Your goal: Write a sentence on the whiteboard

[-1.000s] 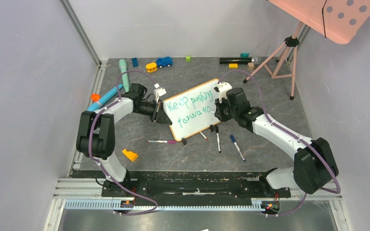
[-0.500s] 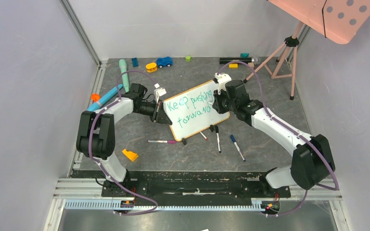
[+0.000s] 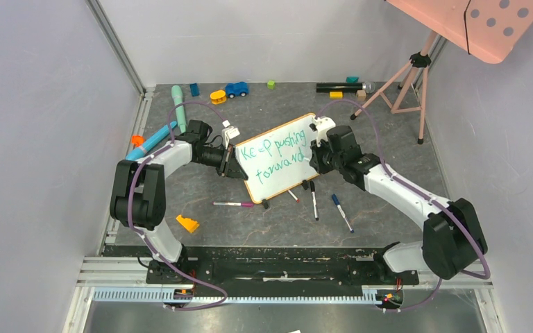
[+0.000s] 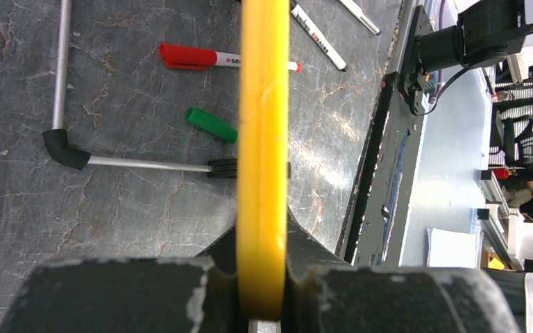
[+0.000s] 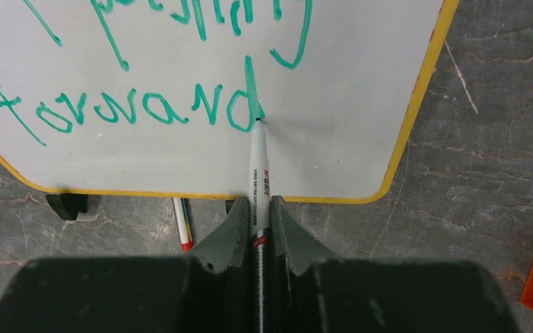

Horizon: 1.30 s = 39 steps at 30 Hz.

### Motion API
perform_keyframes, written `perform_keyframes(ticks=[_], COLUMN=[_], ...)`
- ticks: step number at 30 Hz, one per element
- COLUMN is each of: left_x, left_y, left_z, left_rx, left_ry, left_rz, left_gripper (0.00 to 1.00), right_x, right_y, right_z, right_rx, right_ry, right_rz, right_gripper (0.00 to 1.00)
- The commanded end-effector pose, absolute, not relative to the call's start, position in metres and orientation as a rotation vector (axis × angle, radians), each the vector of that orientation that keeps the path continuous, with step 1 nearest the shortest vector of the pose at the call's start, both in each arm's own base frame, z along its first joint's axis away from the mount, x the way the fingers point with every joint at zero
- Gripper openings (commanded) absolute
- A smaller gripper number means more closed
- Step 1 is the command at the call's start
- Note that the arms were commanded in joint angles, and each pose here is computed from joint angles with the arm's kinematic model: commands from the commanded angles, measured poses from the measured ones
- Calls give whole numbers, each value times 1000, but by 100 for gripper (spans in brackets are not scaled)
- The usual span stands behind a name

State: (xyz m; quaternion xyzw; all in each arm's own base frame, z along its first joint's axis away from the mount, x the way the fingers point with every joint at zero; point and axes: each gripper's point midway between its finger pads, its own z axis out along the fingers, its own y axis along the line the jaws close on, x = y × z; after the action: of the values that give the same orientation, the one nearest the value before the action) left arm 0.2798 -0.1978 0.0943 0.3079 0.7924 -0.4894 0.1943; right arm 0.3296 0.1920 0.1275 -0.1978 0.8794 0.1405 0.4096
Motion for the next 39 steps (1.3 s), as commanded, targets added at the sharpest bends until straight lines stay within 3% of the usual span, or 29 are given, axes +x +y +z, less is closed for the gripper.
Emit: perform_keyframes(ticks=[1, 16, 17, 23, 28, 29, 30, 39], left_x=[248, 251, 253, 255, 258, 258, 258, 266], left_y=[-192, -188, -187, -191, -192, -192, -191, -176], left_z=[58, 55, 55, 60, 66, 68, 70, 91], left_rx=[960, 943, 925, 859, 869, 877, 887, 837], left_ry=[2381, 2421, 2431, 2440, 2419, 2408, 2403, 2374], left_rz=[-1298, -1250, -1240, -1268, -1255, -1246, -1231, -1148], left_gripper=[2, 2, 4, 44, 55, 59, 71, 78], right_x=[331, 317, 315, 313, 314, 314, 315, 319], right_y=[183, 181, 181, 183, 183, 182, 182, 179], right_z=[122, 159, 162, 173, 179, 180, 183, 213], right_rx=[-486, -475, -467, -446, -442, -441, -440, -438], right_ry=[2204, 2133, 2123, 2088, 2076, 2073, 2065, 1997], right_rz=[310, 362, 374, 406, 405, 404, 400, 378], right_gripper=[0, 0, 0, 0, 0, 0, 0, 0])
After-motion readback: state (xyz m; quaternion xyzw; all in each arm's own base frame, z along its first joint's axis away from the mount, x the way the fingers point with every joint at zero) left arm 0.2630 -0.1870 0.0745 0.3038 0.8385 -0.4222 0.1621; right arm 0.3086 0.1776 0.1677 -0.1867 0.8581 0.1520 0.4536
